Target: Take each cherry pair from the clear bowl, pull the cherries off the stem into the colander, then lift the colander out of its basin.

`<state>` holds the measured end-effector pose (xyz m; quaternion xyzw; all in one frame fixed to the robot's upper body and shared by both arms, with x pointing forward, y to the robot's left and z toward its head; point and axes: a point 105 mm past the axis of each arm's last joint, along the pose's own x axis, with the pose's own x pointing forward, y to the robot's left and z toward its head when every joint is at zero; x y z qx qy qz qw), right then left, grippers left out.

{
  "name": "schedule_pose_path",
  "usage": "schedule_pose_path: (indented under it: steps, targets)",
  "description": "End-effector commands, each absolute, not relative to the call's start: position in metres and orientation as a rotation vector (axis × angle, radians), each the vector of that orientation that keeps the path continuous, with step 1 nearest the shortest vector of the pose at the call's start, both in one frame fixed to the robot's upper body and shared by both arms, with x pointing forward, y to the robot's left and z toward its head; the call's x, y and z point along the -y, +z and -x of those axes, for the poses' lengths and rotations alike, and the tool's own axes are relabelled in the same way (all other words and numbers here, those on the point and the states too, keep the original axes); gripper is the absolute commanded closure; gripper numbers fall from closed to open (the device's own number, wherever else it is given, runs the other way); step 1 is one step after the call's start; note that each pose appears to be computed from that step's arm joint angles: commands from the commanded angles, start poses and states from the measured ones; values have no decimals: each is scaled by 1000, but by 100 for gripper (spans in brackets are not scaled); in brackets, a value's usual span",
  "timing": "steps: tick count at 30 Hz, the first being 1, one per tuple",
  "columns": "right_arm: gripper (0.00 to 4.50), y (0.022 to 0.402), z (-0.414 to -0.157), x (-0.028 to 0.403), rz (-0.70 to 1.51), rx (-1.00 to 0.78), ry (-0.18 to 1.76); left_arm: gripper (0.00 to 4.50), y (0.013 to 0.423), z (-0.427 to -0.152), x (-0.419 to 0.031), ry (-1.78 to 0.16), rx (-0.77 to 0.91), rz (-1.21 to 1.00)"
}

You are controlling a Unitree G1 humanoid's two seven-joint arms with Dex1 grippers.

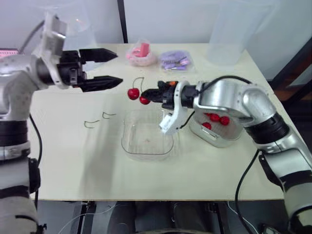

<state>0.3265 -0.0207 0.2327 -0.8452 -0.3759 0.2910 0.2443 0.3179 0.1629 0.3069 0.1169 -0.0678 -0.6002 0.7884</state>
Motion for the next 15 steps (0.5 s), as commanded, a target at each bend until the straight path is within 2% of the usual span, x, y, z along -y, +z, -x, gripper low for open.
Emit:
schedule_pose_path:
  steps: [1, 4, 15]
  targets:
    - [393, 250, -326, 19, 2343, 1092, 623, 0, 316, -319, -156, -1308, 174, -280]
    - [393, 249, -329, 20, 2373, 1085, 567, 0, 312, -326, -149, -1325, 154, -261]
    - [393, 245, -309, 11, 2422, 1220, 543, 0, 312, -352, -120, -1347, -3, -245]
